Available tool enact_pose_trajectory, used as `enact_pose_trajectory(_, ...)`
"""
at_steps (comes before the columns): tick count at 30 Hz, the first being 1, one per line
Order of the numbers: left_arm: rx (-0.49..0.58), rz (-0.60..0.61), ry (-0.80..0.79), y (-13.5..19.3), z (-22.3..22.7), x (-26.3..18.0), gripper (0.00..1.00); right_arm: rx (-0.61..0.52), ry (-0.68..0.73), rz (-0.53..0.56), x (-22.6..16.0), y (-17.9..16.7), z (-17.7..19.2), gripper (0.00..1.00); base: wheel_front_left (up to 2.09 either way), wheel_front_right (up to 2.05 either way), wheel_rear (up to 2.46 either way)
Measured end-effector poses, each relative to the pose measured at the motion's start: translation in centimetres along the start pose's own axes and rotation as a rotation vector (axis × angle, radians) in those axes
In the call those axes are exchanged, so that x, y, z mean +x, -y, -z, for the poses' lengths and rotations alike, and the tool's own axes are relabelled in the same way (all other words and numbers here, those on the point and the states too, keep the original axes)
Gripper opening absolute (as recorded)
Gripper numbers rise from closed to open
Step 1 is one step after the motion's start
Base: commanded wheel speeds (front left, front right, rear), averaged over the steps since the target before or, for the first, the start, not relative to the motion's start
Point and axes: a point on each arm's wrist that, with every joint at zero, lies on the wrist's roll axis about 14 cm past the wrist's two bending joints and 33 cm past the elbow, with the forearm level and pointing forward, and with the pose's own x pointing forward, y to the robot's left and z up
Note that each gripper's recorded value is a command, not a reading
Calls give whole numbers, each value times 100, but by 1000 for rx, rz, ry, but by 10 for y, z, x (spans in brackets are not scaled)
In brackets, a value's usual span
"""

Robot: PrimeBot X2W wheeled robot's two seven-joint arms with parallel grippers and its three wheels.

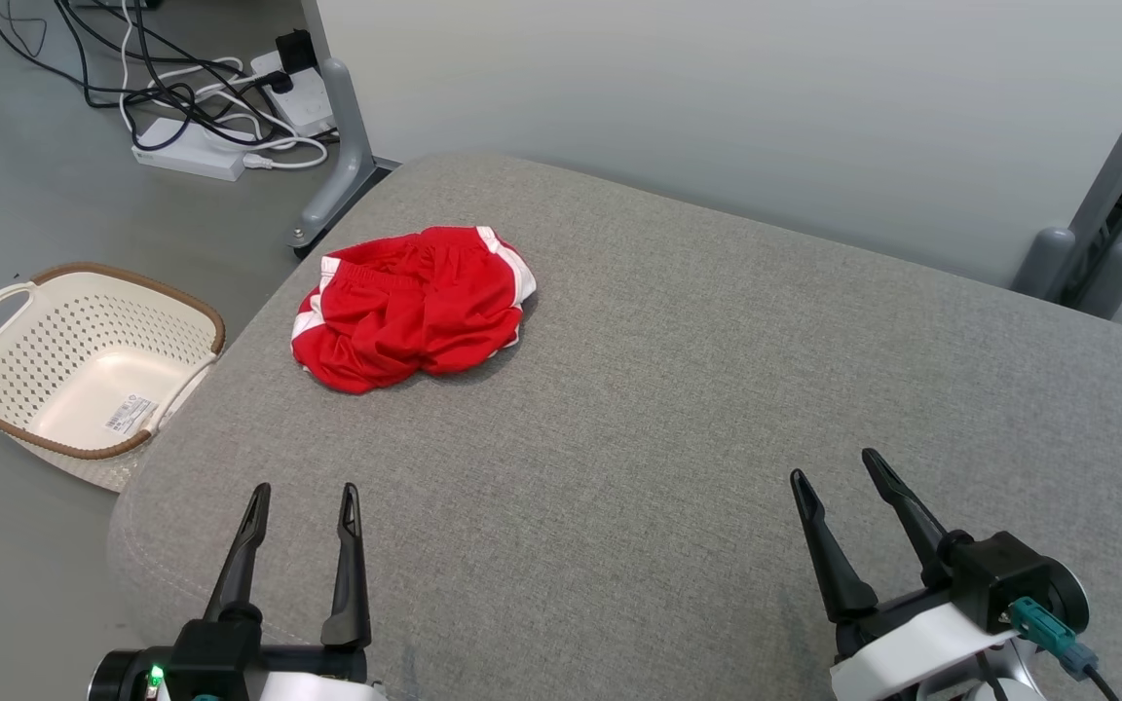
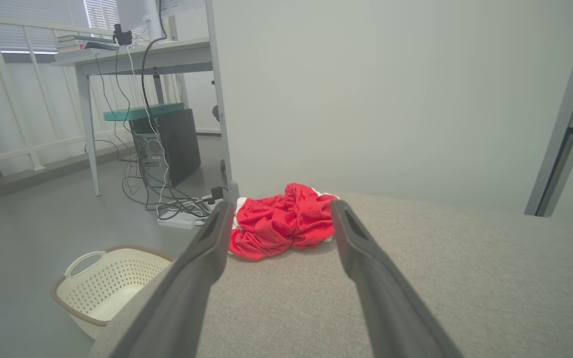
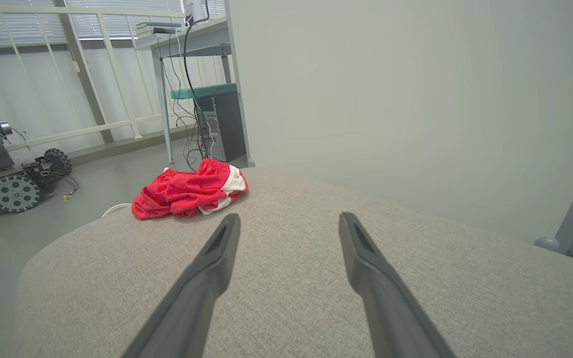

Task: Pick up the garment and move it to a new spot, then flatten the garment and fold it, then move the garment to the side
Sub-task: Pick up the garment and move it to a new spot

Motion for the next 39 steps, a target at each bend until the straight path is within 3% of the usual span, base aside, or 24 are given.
enact_pose_trajectory(12, 35, 20, 22, -3, -7, 19, 100, 11, 5, 33, 1, 17, 3, 100, 0, 0, 0)
enact_pose_trajectory(19, 84, 66, 121, -3, -37, 87, 100, -74, 25, 45, 14, 62, 1, 100, 0, 0, 0)
enact_pose_trajectory(22, 92, 95, 100, -1, -30, 106, 100, -95, 35, 61, 19, 78, -3, 100, 0, 0, 0)
enact_pose_trajectory(32, 148, 206, -230, 17, 48, 202, 100, -136, 27, 138, 20, 136, -4, 100, 0, 0, 0)
enact_pose_trajectory(35, 53, 177, -357, 22, 79, 218, 100, -131, 19, 147, 19, 142, 1, 100, 0, 0, 0)
enact_pose_trajectory(39, 12, 215, -593, 43, 131, 225, 100, -119, -29, 179, 12, 157, 21, 100, 0, 0, 0)
